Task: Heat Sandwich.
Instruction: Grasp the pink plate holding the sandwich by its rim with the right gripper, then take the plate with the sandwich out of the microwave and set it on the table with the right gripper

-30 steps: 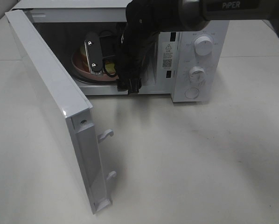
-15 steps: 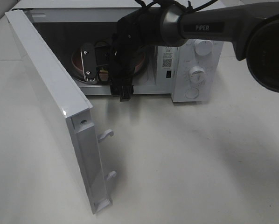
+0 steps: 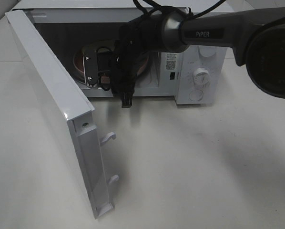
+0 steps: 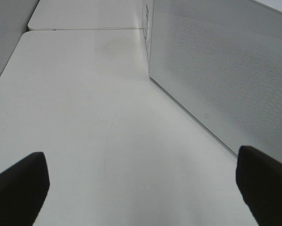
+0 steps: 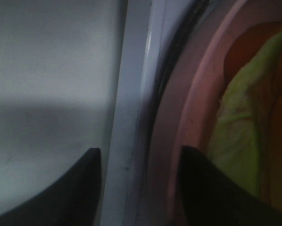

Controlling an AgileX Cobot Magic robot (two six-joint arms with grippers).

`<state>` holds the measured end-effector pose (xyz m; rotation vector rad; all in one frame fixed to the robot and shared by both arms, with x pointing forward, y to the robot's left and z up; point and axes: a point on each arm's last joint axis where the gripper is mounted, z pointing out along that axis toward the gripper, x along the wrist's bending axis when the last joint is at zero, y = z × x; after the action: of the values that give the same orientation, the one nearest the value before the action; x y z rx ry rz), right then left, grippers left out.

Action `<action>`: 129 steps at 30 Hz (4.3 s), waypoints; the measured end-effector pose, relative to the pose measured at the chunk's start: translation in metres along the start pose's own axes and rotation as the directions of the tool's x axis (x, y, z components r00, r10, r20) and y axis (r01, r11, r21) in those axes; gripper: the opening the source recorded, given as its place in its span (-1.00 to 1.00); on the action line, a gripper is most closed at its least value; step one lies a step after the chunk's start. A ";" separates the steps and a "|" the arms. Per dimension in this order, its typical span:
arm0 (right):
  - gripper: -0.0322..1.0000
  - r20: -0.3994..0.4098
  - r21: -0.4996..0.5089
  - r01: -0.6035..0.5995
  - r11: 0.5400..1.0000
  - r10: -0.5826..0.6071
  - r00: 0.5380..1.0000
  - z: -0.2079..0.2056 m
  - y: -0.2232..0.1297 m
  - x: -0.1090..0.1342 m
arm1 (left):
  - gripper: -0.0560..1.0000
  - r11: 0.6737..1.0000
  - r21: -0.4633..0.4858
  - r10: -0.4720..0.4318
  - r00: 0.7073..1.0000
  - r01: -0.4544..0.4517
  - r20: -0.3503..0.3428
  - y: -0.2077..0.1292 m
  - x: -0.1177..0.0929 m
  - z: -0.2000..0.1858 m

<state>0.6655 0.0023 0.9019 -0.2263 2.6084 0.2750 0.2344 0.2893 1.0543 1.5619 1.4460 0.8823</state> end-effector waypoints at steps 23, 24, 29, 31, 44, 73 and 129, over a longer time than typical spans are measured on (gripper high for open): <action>-0.66 0.007 0.004 0.028 1.000 -0.028 1.000 -0.011 0.000 -0.006 | 0.98 1.000 0.000 0.000 1.000 0.000 0.000 0.000 0.000 0.000; -0.66 0.004 0.006 0.038 0.999 -0.038 0.999 -0.012 -0.001 -0.007 | 0.98 1.000 0.000 0.000 1.000 0.000 0.000 0.000 0.000 0.000; -0.69 -0.007 0.012 0.075 0.997 -0.075 0.997 -0.013 -0.001 -0.006 | 0.98 1.000 0.000 0.000 1.000 0.000 0.000 0.000 0.000 0.000; -0.69 -0.007 0.012 0.085 0.996 -0.085 0.996 -0.013 -0.002 -0.006 | 0.98 1.000 0.000 0.000 1.000 0.000 0.000 0.000 0.000 0.000; -0.69 -0.019 0.015 0.125 0.992 -0.125 0.992 -0.016 -0.003 -0.004 | 0.98 1.000 0.000 0.000 1.000 0.000 0.000 0.000 0.000 0.000; -0.69 -0.097 -0.086 0.414 0.906 -0.421 0.902 -0.108 -0.024 0.049 | 0.98 1.000 0.000 0.000 1.000 0.000 0.000 0.000 0.000 0.000; -0.69 0.006 -0.136 0.333 0.933 -0.335 0.942 -0.258 -0.086 0.187 | 0.98 1.000 0.000 0.000 1.000 0.000 0.000 0.000 0.000 0.000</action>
<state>0.4025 -0.1616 1.0154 -0.7151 2.5148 0.3291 0.2344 0.2893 1.0543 1.5619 1.4460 0.8823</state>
